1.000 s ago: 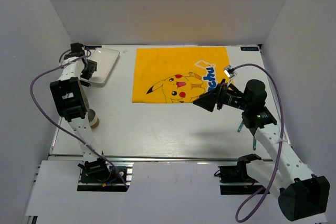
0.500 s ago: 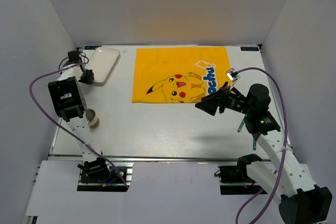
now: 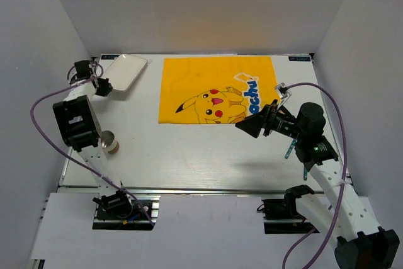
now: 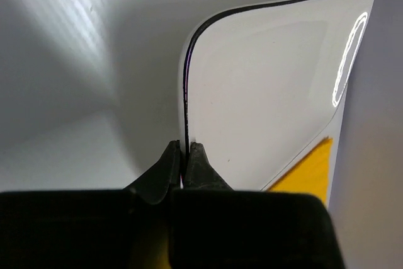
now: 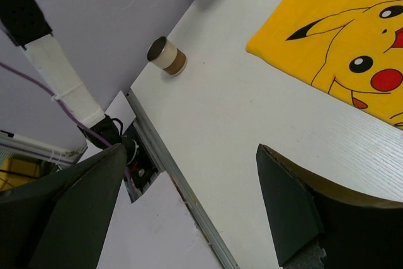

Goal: Set the dinner table for one person

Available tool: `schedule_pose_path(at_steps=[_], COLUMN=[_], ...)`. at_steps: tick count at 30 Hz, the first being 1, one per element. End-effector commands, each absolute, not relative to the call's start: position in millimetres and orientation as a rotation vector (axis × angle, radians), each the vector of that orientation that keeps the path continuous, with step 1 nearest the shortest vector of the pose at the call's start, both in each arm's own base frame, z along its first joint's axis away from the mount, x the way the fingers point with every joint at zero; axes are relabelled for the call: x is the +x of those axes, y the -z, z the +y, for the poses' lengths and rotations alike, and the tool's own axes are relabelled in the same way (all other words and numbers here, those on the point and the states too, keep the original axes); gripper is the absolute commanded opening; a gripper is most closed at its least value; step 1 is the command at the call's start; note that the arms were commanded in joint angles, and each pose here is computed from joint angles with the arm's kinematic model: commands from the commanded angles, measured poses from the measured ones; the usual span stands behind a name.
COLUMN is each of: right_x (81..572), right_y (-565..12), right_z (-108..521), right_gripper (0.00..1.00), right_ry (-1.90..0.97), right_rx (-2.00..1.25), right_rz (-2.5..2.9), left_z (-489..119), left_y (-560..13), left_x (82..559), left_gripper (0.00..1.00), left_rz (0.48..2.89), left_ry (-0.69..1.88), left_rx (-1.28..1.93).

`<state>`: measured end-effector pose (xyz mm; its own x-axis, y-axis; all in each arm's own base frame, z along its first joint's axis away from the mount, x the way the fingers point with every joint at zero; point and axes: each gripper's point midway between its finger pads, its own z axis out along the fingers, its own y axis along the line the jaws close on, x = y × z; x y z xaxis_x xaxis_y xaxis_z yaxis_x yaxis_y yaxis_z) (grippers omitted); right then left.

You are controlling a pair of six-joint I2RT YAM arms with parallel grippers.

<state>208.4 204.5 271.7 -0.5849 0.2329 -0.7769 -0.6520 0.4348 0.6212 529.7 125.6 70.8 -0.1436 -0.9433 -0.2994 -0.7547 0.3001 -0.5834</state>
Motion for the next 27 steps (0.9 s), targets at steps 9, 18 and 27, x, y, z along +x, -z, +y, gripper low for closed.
schedule_pose_path(at_steps=[9, 18, 27], right_x=[215.0, 245.8, 289.8], right_y=[-284.4, -259.2, -264.2], right_z=[195.5, 181.2, 126.5], right_gripper=[0.89, 0.89, 0.89], right_ry=[-1.177, -1.037, -0.652], right_rx=[-0.338, -0.185, 0.121], right_rz=[1.782, 1.890, 2.005], left_z=[58.9, -43.3, -185.6], left_y=[-284.8, -333.2, -309.2], left_x=[534.1, 539.5, 545.3], left_gripper=[0.00, 0.00, 0.00], left_rz=[1.786, 1.812, 1.938], left_ry=[0.762, 1.133, 1.334], left_rx=[-0.829, -0.390, -0.195])
